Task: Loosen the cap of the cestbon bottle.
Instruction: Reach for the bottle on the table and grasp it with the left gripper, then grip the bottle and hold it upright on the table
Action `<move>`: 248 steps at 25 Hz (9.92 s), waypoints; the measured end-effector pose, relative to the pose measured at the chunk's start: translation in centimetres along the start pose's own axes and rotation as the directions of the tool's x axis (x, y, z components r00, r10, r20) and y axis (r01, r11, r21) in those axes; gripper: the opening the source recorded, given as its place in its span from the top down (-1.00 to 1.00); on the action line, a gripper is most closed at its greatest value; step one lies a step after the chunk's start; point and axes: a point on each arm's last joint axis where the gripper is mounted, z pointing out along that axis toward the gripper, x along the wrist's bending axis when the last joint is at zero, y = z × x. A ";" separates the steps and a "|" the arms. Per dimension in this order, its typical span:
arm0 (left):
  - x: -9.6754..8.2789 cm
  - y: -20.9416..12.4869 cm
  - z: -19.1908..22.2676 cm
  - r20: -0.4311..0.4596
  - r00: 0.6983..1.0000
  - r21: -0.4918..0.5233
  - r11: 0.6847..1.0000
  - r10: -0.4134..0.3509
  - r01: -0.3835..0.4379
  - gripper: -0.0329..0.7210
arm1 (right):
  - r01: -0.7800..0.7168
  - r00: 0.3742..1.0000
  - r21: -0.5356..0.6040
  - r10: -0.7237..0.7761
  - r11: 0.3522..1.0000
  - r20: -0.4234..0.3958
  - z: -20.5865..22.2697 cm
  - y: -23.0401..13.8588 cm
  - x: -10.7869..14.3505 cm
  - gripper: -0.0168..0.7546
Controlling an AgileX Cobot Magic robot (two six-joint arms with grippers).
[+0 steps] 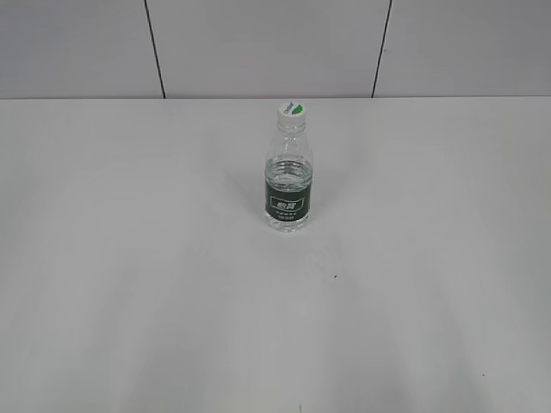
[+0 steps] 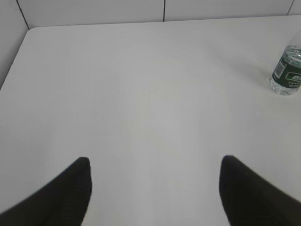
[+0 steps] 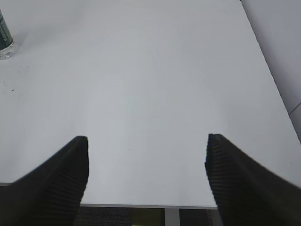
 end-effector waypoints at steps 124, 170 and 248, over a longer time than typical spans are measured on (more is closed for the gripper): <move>-20.7 -5.0 42.7 0.753 0.579 -0.350 0.935 0.313 -0.052 -0.59 | 0.000 1.000 0.000 0.000 1.000 0.000 0.0 0.0 0.0 -0.57; -23.5 -4.7 44.5 0.763 0.562 -0.323 0.941 0.320 -0.097 -0.58 | 0.000 1.000 -0.001 0.000 1.000 0.000 0.0 0.0 0.0 -0.57; -20.8 -7.1 37.8 0.870 0.342 -0.327 0.935 0.355 -0.138 -0.15 | 0.000 1.000 0.000 0.000 1.000 0.000 0.0 0.0 0.0 -0.57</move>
